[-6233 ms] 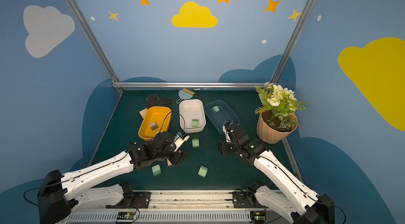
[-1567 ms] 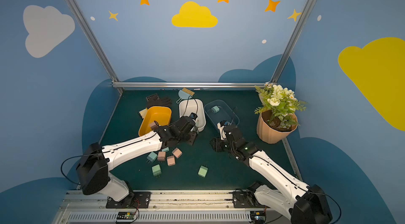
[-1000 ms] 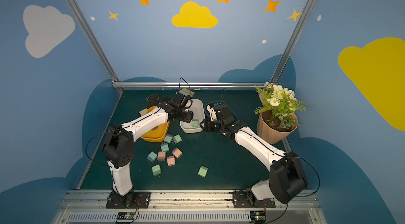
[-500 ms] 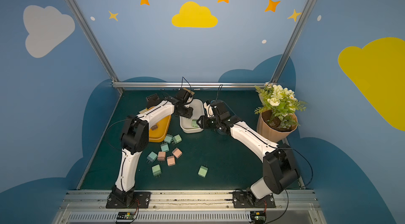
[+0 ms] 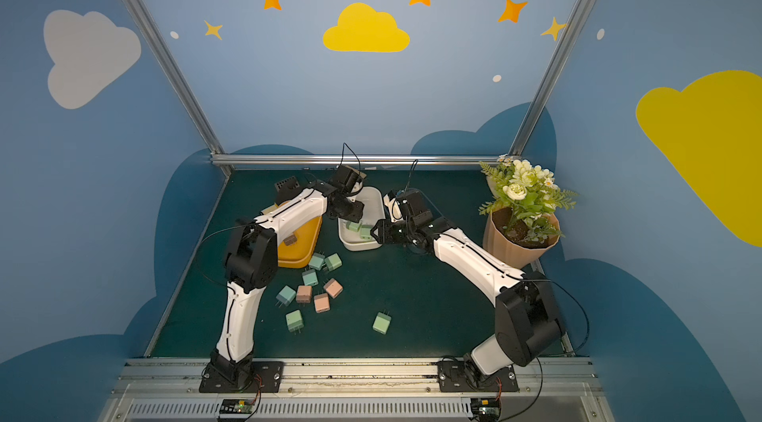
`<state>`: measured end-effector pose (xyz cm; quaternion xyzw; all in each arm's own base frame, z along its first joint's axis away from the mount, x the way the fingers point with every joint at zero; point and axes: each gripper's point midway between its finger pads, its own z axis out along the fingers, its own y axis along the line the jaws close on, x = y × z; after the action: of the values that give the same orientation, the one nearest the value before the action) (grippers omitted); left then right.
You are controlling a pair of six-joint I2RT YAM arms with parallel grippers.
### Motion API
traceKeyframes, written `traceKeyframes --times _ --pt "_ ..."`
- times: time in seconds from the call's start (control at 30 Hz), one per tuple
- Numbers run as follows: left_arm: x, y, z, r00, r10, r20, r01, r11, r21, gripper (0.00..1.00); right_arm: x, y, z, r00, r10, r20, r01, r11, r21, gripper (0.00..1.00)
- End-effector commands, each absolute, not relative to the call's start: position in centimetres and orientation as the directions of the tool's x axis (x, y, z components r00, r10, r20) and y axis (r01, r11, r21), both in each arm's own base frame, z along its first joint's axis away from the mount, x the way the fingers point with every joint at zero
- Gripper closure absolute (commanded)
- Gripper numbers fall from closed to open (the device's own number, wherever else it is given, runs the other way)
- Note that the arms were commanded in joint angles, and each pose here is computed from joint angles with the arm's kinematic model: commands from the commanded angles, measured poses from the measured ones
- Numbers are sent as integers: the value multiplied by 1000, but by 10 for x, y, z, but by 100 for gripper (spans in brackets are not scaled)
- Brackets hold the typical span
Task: Place the plugs by color into the storage box
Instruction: Pick up the plug from the center of the board.
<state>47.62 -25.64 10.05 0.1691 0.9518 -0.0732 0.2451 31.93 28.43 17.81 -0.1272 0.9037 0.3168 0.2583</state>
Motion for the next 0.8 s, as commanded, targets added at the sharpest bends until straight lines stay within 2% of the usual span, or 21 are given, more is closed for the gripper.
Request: traceKeyframes --times 0.0,0.13,0.53,0.77 --pt "466 -253 154 -759 312 -571 397 918 -26 42 307 286 203 -818 -63 -572 -418 749 515 51" --pt "443 -249 176 -725 334 -603 432 901 -21 42 295 284 207 -808 -66 -586 -427 750 504 51" --pt "324 -241 171 -726 360 -586 490 869 -74 42 252 278 193 -781 -45 -623 -429 764 482 52" --pt "286 -227 158 -759 316 -570 460 879 -124 42 233 302 180 -799 -125 -589 -470 741 480 52"
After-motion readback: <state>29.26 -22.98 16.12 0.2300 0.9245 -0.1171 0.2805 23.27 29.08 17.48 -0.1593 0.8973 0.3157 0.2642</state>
